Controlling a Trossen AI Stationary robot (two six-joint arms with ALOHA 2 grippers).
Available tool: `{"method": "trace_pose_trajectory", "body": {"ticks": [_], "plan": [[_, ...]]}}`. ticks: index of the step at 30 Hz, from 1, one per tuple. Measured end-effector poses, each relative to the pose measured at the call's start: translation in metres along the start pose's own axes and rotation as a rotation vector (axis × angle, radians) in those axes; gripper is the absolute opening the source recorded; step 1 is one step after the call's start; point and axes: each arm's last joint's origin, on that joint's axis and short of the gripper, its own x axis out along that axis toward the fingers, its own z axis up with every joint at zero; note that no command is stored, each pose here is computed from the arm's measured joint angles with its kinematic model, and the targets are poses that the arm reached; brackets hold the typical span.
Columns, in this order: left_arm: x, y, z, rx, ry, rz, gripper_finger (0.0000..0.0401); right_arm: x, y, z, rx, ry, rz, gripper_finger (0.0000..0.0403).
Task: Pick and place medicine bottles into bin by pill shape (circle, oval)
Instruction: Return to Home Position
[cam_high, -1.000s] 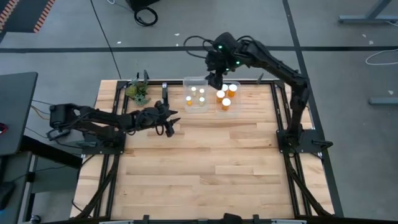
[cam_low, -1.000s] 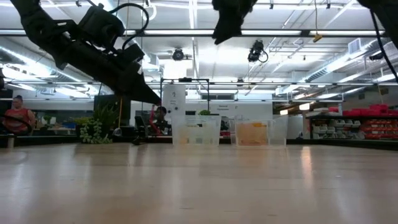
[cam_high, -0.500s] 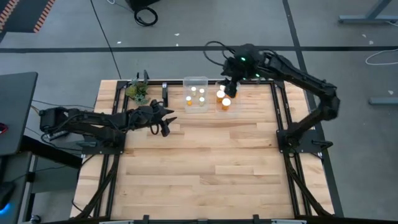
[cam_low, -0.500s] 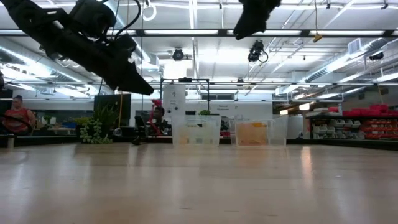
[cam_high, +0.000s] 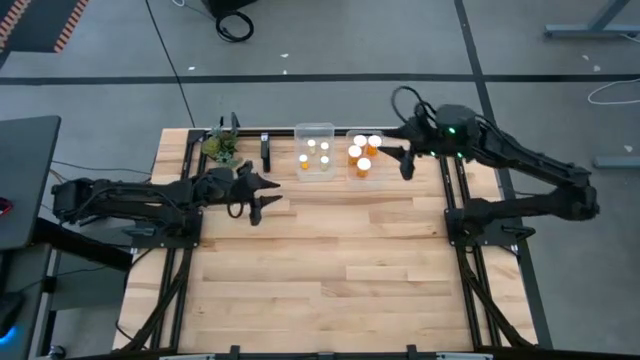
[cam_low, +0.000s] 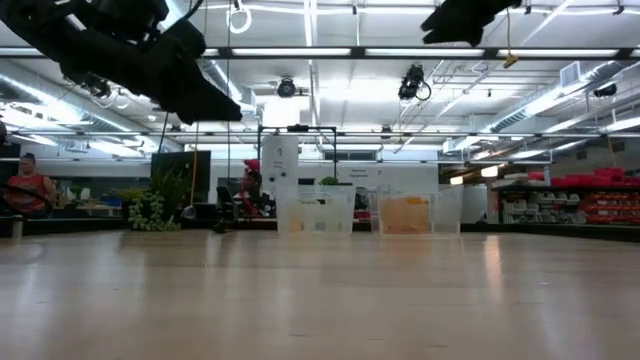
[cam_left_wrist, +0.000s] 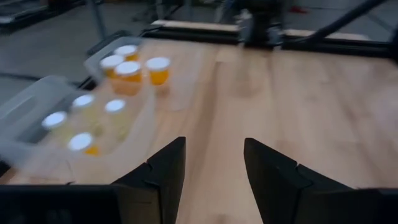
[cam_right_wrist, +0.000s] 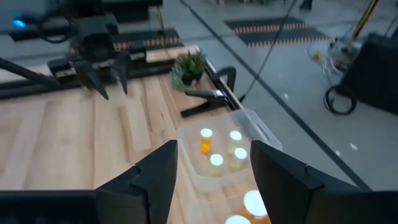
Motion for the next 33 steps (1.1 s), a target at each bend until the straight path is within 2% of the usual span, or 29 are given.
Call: {"method": "trace_pose_trajectory", "body": {"ticks": [4, 13, 16, 33], "plan": [[-0.005, -0.002, 0.003, 0.01, -0.033, -0.061, 0.0172, -0.014, 0.007, -0.019, 0.016, -0.083, 0.028, 0.0209], [-0.008, -0.002, -0.014, -0.037, -0.037, -0.068, 0.0172, -0.022, 0.02, -0.061, 0.053, -0.185, 0.088, 0.0209], [-0.012, -0.002, -0.011, -0.037, -0.055, -0.07, 0.0172, -0.02, 0.024, -0.075, 0.046, -0.225, 0.114, 0.0209], [-0.069, 0.001, 0.001, -0.035, -0.183, -0.053, 0.0171, -0.019, 0.035, -0.134, 0.061, -0.385, 0.198, 0.0209]]}}
